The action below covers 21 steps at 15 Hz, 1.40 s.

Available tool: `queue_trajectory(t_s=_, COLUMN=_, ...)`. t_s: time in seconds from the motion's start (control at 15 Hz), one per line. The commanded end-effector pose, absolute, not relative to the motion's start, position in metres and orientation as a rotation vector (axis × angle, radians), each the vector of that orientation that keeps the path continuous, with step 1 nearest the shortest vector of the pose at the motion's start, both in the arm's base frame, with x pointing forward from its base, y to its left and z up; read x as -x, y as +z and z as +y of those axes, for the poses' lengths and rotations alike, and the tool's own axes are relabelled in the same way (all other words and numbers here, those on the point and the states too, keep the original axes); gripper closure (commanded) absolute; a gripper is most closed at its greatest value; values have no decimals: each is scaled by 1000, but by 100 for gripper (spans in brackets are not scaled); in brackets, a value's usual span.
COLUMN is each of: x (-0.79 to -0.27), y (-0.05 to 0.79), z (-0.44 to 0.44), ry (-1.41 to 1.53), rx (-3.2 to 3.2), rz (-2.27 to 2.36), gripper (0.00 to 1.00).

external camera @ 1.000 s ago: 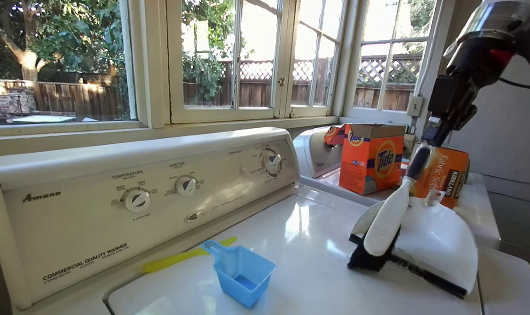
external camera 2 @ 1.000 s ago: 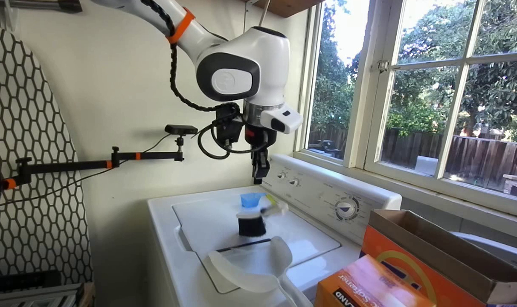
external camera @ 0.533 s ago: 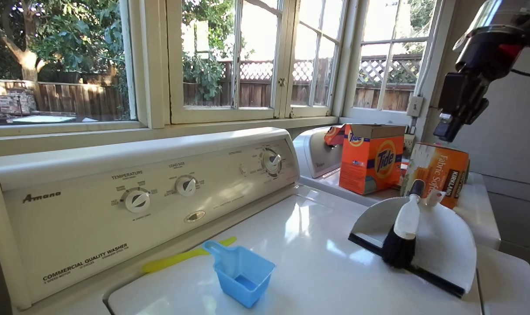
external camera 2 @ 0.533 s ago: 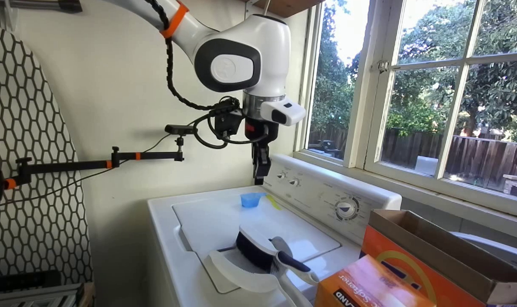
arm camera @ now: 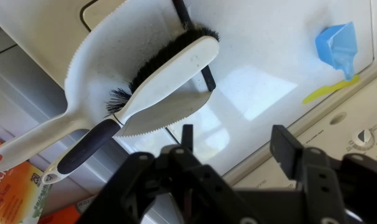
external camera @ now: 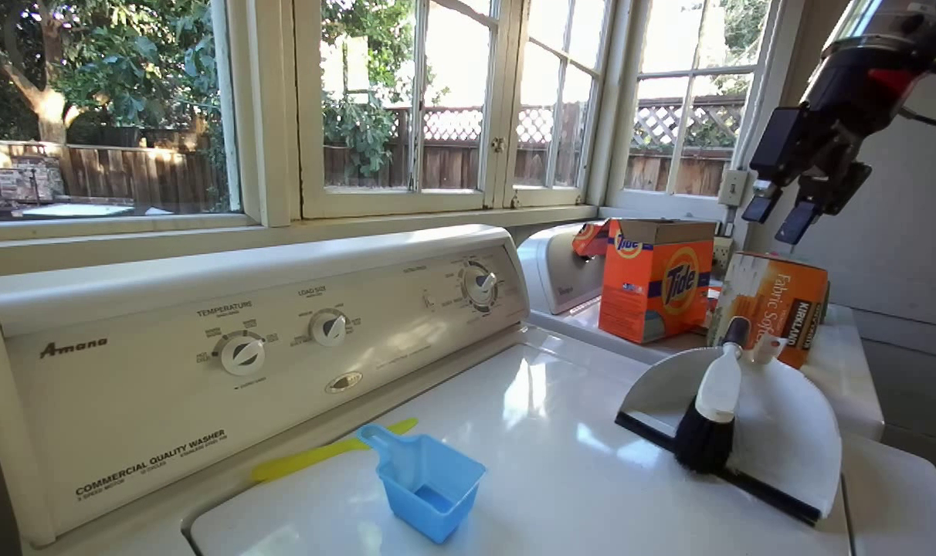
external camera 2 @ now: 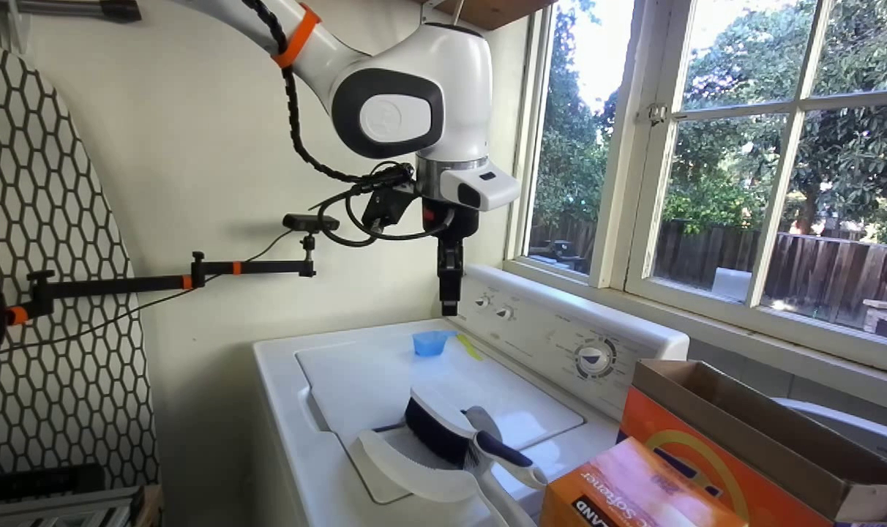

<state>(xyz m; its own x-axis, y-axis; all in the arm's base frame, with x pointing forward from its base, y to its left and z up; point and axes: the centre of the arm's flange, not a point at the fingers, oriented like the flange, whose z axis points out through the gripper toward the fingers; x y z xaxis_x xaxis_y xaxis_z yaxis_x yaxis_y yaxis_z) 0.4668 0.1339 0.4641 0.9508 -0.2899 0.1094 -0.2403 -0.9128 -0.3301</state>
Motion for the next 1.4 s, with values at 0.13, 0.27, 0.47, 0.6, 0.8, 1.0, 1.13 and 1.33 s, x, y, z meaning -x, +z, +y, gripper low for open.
queue_trajectory(t_s=0.13, x=-473, y=457, z=142, ry=-198, rx=2782, rz=457, gripper=0)
queue_trajectory(t_s=0.27, x=-479, y=450, z=145, ry=-161, rx=2788, rz=505, gripper=0)
queue_trajectory(t_s=0.47, x=-492, y=431, z=153, ry=-78, rx=2799, rz=610, gripper=0)
queue_trajectory(t_s=0.6, x=-502, y=419, z=159, ry=-36, rx=2797, rz=694, gripper=0)
queue_trajectory(t_s=0.8, x=-494, y=414, z=154, ry=-58, rx=2782, rz=695, gripper=0)
queue_trajectory(t_s=1.0, x=-504, y=405, z=159, ry=-35, rx=2781, rz=727, gripper=0)
queue_trajectory(t_s=1.13, x=-507, y=401, z=159, ry=-18, rx=2757, rz=791, gripper=0)
queue_trajectory(t_s=1.33, x=-510, y=387, z=162, ry=5, rx=2752, rz=877, gripper=0)
